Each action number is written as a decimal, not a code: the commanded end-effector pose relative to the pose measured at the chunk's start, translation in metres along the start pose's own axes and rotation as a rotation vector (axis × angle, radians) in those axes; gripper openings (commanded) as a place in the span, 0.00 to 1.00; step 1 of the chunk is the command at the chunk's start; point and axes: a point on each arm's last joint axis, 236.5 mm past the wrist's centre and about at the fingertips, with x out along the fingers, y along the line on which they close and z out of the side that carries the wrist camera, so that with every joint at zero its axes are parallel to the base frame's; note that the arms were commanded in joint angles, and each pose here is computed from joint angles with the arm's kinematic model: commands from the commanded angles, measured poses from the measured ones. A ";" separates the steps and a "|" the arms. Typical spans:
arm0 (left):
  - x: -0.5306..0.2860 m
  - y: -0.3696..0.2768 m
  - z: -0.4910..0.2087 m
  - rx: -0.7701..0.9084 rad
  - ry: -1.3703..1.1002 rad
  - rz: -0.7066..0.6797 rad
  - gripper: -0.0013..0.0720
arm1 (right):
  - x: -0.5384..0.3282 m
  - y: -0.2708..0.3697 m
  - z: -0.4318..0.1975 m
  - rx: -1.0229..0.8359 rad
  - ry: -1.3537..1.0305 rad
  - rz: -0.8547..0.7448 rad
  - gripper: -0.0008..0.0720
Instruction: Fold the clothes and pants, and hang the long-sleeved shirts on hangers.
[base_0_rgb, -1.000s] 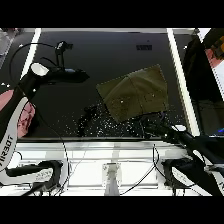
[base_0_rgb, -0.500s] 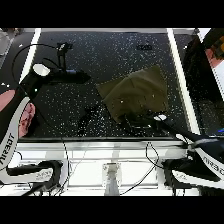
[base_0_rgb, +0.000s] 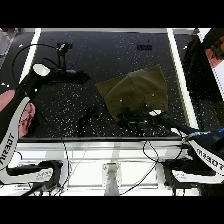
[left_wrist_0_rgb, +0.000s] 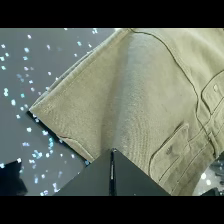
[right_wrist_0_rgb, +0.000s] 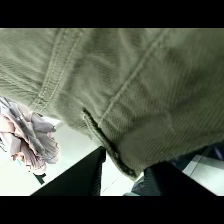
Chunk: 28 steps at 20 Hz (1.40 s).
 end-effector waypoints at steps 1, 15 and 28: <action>0.000 0.000 0.000 0.000 0.001 0.000 0.06 | 0.001 -0.004 0.002 -0.037 -0.004 -0.022 0.36; 0.028 0.012 -0.043 -0.052 0.150 -0.037 0.06 | -0.094 -0.112 -0.014 -0.174 0.107 -0.349 0.06; 0.057 -0.016 -0.157 -0.108 0.566 -0.232 0.54 | -0.158 -0.124 0.064 -0.125 -0.052 -0.337 0.06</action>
